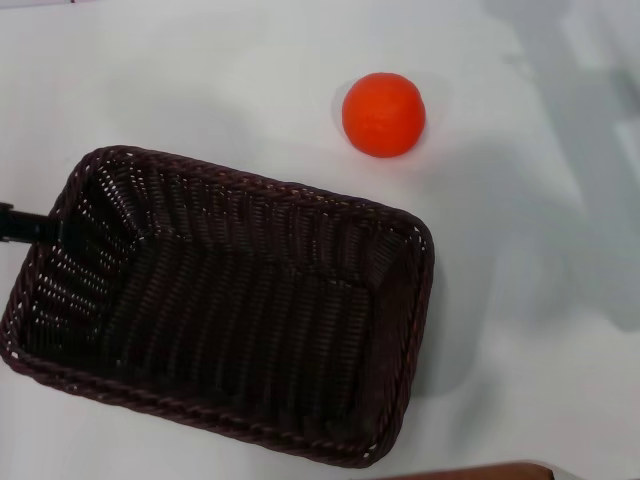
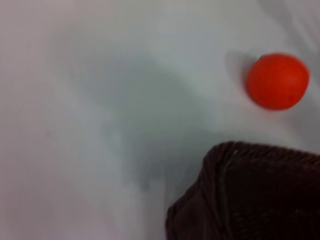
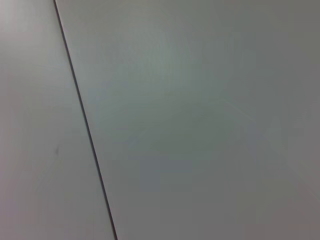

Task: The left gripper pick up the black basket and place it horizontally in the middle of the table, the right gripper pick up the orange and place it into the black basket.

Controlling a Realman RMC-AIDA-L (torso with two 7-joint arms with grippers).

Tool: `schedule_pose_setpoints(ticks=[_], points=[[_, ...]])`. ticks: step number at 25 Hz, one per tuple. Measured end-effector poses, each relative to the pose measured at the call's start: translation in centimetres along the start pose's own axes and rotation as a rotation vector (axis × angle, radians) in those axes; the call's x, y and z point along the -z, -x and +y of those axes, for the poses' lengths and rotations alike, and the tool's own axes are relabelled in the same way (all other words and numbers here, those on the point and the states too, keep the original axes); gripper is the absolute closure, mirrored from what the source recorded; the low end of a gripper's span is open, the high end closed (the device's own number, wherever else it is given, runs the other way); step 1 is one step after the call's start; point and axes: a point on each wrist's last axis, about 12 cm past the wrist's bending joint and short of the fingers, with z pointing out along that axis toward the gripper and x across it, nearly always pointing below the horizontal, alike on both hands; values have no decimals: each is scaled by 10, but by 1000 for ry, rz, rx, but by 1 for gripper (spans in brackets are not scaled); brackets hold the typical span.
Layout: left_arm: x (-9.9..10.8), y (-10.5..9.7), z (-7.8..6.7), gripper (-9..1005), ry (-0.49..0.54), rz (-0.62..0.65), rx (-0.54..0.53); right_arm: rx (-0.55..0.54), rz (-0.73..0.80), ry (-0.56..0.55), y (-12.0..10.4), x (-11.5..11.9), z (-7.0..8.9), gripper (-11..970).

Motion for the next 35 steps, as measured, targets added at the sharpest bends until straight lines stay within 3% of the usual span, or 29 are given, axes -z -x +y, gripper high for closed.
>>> schedule_pose_setpoints(ticks=[10, 17, 24, 28, 33, 35], points=[[-20, -1, -5, 208, 55, 82, -17, 3, -4, 1, 0, -3, 0, 5], [-20, -1, -3, 224, 60, 67, -8, 0, -14, 7, 2, -1, 0, 4], [-20, -1, -5, 545, 43, 65, -7, -5, -17, 12, 2, 1, 1, 5], [-12, -4, -6, 714, -34, 1, 17, -5, -17, 16, 2, 2, 3, 5], [9, -9, 4, 832, -196, -186, 85, -4, -15, 18, 1, 2, 3, 5], [16, -11, 9, 822, -231, -249, 125, -4, -13, 18, 1, 2, 4, 4]])
